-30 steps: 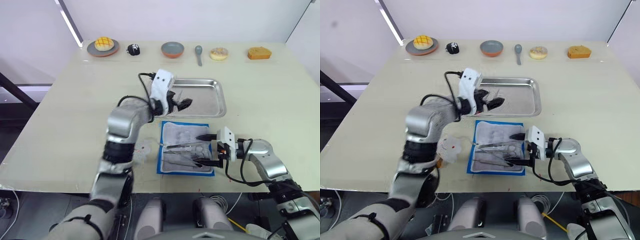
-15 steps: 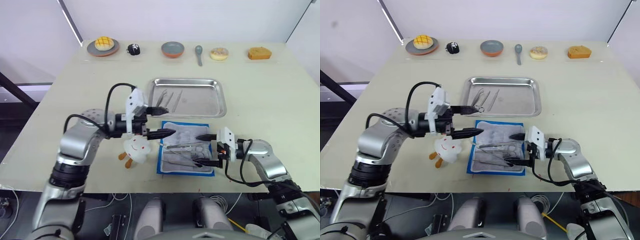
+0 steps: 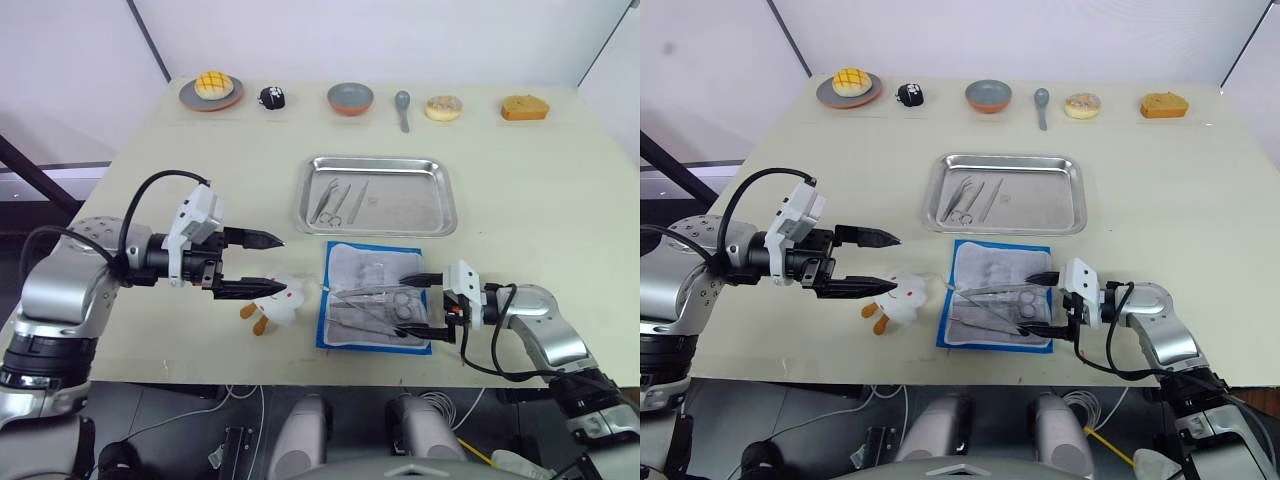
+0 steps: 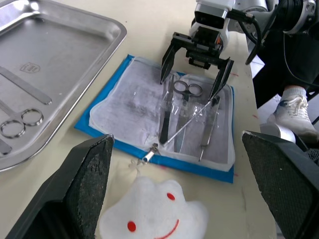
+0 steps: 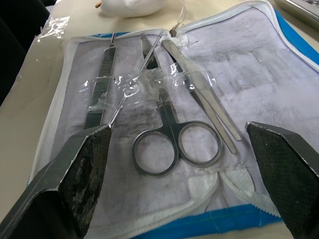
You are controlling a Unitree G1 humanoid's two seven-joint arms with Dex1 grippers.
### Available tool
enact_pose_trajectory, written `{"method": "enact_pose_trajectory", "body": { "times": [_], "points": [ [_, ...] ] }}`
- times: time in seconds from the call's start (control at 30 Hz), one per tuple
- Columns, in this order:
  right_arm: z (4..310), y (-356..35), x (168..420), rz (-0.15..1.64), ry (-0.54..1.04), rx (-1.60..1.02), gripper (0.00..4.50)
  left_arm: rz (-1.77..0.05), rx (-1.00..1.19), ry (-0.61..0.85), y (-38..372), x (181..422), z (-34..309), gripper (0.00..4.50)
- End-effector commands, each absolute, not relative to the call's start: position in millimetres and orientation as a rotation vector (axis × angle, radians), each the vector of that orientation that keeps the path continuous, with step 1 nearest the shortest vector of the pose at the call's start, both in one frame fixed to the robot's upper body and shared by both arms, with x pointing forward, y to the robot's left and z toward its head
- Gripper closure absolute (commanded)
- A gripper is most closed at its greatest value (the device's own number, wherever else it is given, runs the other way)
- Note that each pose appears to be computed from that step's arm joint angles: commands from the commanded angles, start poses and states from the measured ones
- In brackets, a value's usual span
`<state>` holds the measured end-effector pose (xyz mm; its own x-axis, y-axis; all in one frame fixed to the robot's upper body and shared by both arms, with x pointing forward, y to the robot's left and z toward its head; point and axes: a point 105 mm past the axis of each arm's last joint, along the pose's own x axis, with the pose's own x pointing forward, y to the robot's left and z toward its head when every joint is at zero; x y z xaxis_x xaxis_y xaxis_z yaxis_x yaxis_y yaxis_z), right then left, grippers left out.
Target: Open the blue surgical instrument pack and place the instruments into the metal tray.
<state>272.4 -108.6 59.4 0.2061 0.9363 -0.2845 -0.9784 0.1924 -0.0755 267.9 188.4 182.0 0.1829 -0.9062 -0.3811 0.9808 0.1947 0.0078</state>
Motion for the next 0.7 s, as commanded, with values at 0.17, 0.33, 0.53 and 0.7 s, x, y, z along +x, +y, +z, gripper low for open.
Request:
{"method": "enact_pose_trajectory", "body": {
  "times": [0.17, 0.33, 0.53, 0.7],
  "points": [
    [35.0, -122.7, 262.7, 1.335, 0.318, -0.237, 0.0, -1.376, 0.352, 0.287, 183.7, 268.3, 189.3, 0.13],
    [36.9, -126.4, 262.3, 1.321, 0.314, -0.24, 0.0, -1.388, 0.445, 0.273, 171.2, 275.7, 182.5, 0.13],
    [37.7, -128.6, 261.0, 1.307, 0.313, -0.242, 0.0, -1.424, 0.519, 0.3, 146.3, 287.9, 171.0, 0.65],
    [38.4, -126.7, 261.3, 1.3, 0.309, -0.24, 0.0, -1.431, 0.581, 0.288, 121.0, 294.7, 161.4, 2.21]
  ]
}}
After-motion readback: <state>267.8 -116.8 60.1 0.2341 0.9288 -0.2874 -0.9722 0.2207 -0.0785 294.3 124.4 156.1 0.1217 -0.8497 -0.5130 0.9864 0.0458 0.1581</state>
